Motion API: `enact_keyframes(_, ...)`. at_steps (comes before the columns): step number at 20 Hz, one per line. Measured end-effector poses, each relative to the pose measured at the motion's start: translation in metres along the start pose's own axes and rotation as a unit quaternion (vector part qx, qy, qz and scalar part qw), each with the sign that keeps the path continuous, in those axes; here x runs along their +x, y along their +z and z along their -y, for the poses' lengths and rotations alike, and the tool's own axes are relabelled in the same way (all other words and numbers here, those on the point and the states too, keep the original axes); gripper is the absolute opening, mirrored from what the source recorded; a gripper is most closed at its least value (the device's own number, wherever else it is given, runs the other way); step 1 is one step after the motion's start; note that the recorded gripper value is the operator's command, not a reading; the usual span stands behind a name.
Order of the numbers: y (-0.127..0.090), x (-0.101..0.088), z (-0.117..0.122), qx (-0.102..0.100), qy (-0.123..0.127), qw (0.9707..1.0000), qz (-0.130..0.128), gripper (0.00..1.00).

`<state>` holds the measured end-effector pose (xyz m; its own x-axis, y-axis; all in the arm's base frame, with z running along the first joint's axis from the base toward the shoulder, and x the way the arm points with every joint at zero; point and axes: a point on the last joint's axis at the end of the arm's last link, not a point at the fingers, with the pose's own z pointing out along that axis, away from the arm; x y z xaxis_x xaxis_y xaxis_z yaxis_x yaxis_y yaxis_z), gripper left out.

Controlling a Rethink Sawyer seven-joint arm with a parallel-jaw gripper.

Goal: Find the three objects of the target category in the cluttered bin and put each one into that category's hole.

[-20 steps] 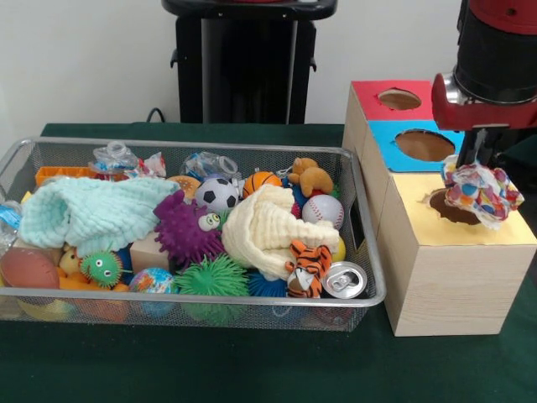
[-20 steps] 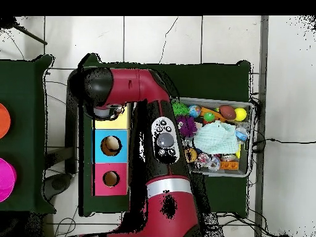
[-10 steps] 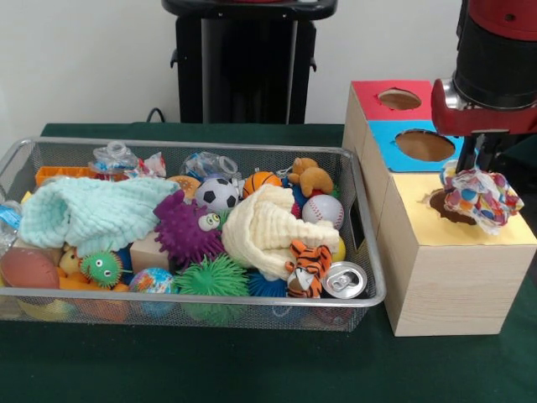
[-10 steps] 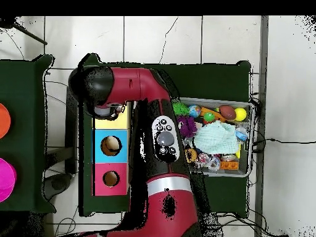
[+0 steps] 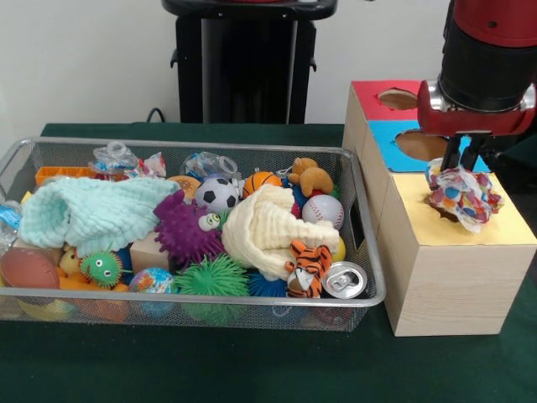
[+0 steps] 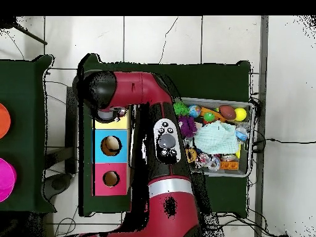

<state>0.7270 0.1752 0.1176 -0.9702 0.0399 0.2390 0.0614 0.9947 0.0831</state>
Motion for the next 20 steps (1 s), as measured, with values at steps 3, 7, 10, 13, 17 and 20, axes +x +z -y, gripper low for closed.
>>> enact_keyframes(3,0.000,-0.001,0.002,0.002,0.002,1.0000,0.004,0.00)
enact_keyframes(7,0.002,-0.003,0.006,0.003,0.004,0.9999,0.014,0.00)
enact_keyframes(10,0.003,-0.004,0.008,0.006,0.006,0.9998,0.018,0.00)
enact_keyframes(13,0.004,-0.005,0.011,0.008,0.008,0.9998,0.019,0.00)
enact_keyframes(17,0.005,-0.005,0.013,0.009,0.009,0.9997,0.020,0.00)
enact_keyframes(20,0.005,-0.005,0.013,0.010,0.010,0.9997,0.020,0.00)
